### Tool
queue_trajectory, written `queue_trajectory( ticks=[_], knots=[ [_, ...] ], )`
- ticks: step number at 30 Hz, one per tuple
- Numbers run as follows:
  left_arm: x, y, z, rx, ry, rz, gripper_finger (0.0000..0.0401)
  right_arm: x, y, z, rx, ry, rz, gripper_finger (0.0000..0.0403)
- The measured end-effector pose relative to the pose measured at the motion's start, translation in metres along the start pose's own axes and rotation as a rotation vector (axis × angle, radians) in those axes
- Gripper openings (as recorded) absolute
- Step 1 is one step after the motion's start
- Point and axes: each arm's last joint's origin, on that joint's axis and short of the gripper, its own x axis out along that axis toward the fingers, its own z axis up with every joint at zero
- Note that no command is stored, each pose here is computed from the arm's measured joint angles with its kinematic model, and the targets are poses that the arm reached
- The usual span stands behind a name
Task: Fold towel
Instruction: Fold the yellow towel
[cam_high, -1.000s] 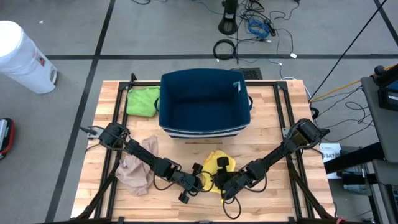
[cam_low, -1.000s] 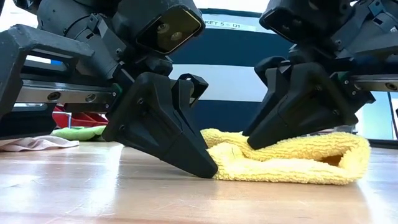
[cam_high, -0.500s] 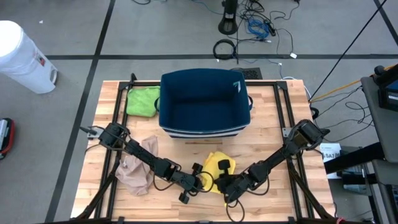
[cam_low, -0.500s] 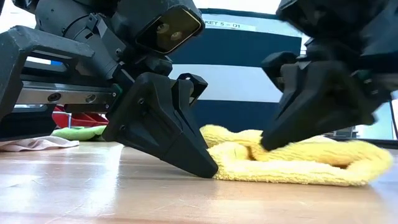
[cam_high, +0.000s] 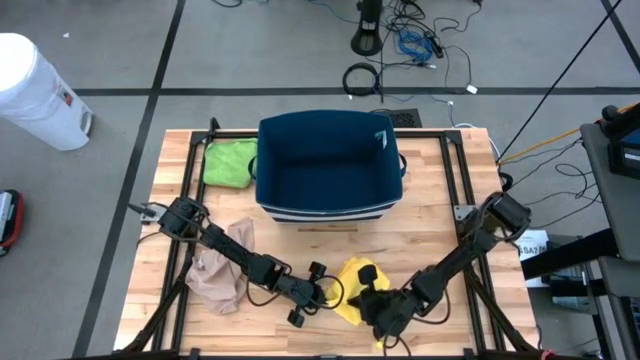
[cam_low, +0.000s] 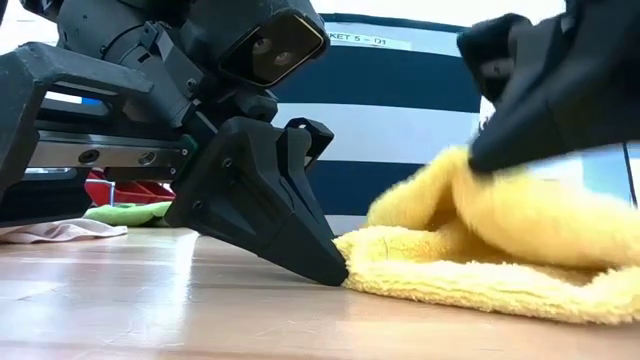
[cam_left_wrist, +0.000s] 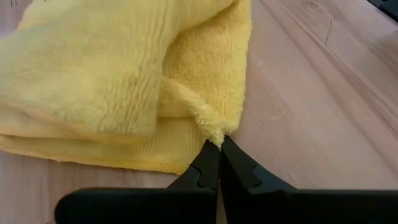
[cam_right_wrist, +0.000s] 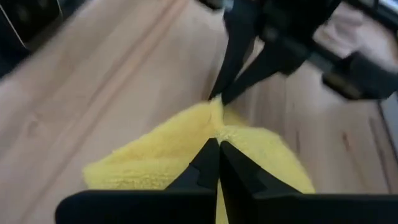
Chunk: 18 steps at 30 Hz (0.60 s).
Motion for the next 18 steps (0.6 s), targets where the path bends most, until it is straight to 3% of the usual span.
queue_trajectory(
  ticks=[7, 18],
  knots=[
    [0.0, 0.004, 0.0, -0.025, 0.002, 0.008, 0.0003, 0.002, -0.005, 0.01, 0.015, -0.061, 0.103, 0.0],
    [0.0, 0.004, 0.0, -0.025, 0.001, 0.009, 0.0003, 0.016, -0.003, 0.0, 0.069, -0.002, 0.221, 0.0]
  ],
)
